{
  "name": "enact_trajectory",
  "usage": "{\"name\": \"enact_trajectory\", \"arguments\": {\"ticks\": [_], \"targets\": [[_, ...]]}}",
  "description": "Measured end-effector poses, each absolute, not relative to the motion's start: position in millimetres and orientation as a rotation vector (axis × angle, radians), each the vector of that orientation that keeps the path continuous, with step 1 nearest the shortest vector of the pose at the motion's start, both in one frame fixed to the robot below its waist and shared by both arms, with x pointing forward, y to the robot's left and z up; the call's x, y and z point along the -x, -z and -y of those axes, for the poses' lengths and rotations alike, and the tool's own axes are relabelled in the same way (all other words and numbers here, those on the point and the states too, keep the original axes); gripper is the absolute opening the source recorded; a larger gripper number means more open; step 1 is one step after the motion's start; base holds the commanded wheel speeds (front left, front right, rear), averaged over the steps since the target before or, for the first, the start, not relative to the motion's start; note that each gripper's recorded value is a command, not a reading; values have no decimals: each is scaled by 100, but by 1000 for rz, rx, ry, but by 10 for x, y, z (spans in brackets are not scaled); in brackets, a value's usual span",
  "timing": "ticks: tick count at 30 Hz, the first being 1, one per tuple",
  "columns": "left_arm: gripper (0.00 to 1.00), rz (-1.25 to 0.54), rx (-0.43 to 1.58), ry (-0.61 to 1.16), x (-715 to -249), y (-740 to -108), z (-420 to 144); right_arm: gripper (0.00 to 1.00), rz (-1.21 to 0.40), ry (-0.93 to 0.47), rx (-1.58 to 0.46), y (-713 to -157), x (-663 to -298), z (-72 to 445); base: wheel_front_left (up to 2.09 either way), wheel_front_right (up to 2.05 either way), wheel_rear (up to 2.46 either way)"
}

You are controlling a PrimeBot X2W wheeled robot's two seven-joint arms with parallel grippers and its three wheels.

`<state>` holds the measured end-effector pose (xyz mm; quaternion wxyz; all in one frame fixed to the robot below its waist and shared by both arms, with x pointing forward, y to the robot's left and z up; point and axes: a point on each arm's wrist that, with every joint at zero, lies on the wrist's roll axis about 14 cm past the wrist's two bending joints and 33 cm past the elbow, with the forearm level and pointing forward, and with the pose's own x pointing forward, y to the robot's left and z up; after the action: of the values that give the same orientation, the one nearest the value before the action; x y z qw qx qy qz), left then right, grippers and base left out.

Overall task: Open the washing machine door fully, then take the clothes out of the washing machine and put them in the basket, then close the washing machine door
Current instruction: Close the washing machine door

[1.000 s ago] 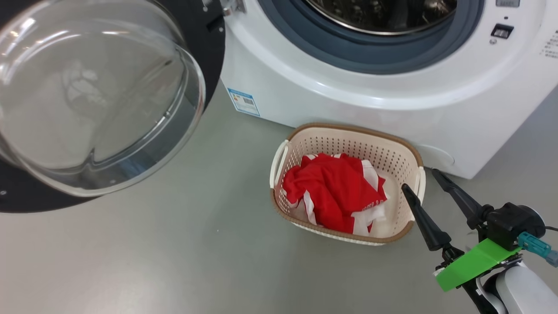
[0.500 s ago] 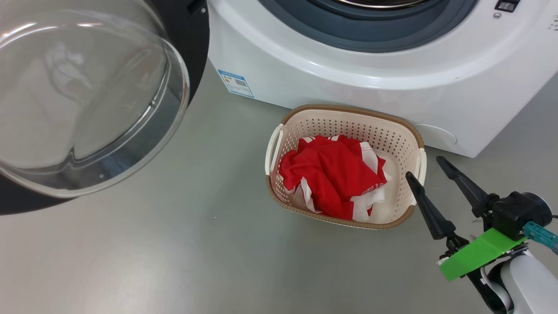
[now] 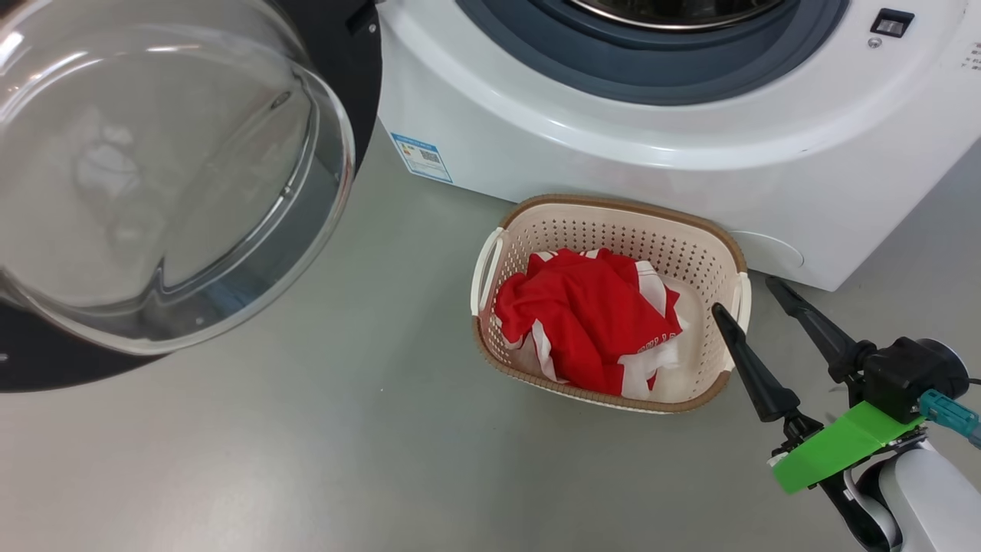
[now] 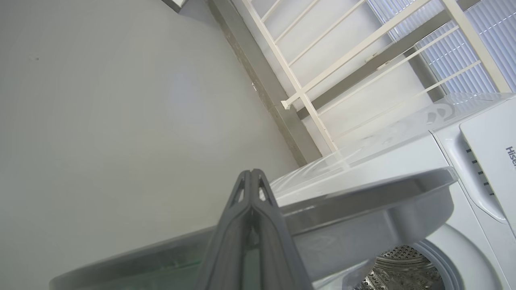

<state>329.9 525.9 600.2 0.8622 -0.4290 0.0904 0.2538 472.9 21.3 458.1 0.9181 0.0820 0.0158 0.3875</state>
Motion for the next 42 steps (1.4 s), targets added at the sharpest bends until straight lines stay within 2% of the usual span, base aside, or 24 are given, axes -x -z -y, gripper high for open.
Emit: {"name": "enact_trajectory", "arguments": {"ticks": [26, 36, 42], "targets": [[0, -403, 966, -280, -3106, -5987, -4758, 100, 11, -807, -157, -4788, -4685, -255, 0, 0, 0], [0, -480, 964, -130, -3105, -5997, -4429, 100, 21, -805, -158, -4855, -4638, -257, 0, 0, 0], [0, -492, 914, 37, -3214, -6192, -4094, 100, 20, -795, -155, -4869, -4608, -220, 0, 0, 0]]}}
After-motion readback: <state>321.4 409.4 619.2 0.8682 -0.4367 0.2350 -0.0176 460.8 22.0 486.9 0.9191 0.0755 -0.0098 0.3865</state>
